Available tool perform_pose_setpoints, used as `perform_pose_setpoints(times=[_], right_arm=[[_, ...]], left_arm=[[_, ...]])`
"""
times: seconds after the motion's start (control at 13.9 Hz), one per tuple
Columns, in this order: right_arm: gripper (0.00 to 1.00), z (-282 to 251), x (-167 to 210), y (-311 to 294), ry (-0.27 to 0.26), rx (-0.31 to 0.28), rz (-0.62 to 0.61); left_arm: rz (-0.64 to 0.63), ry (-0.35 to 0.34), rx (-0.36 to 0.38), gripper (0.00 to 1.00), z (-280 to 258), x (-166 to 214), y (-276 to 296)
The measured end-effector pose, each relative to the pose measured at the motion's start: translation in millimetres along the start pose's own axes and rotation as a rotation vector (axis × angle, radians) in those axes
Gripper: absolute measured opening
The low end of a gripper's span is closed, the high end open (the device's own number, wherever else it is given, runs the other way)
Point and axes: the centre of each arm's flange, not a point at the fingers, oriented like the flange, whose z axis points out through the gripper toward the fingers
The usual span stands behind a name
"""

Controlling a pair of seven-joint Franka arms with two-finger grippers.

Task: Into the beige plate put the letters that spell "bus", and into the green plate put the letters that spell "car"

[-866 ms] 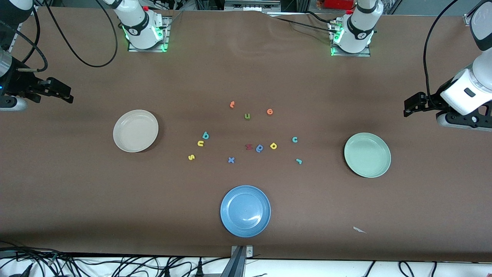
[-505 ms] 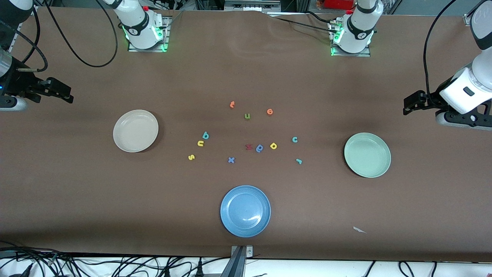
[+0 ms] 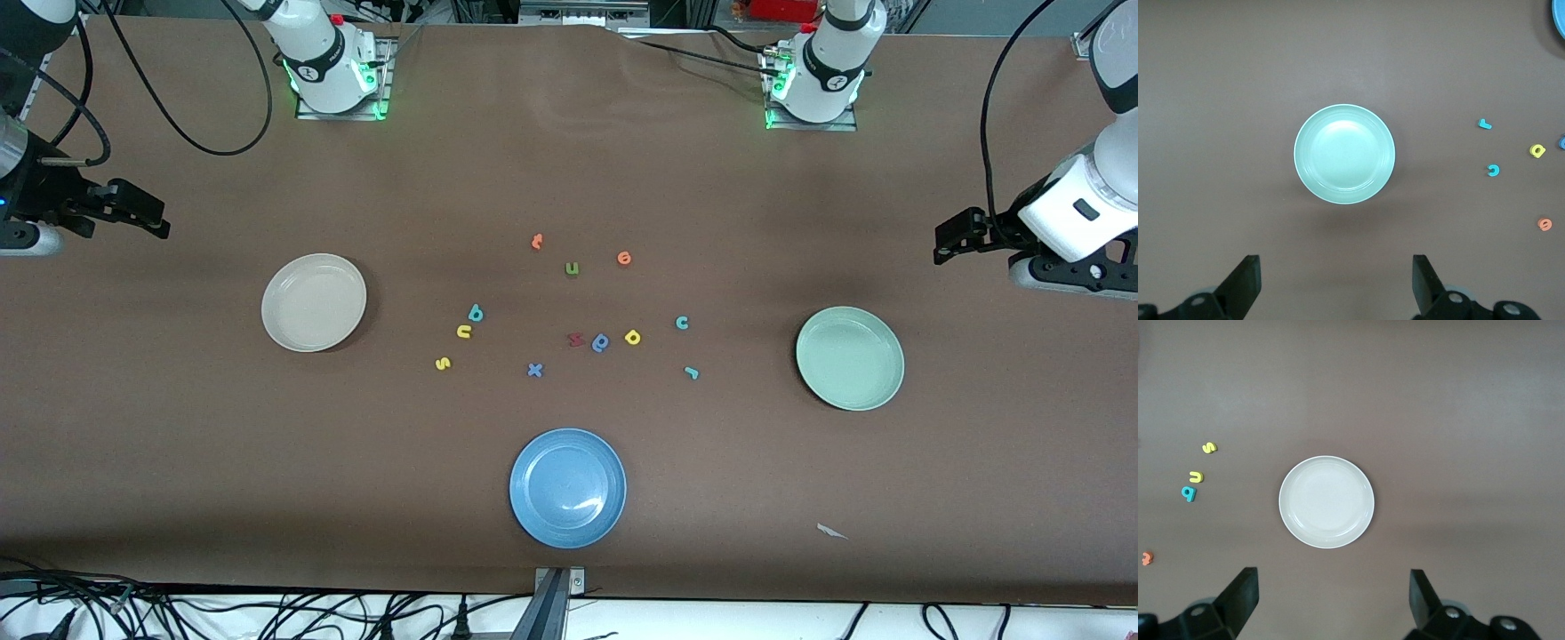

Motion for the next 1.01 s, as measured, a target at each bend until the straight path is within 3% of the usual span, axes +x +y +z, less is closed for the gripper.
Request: perform_pose_setpoints(times=[1.01], right_arm=[[1.00,0.8,-1.0,-3.6,-0.009,0.000,-0.006]], left_arm=[[0.001,0.003,0.000,1.00,-1.9,-0.9,0.1]])
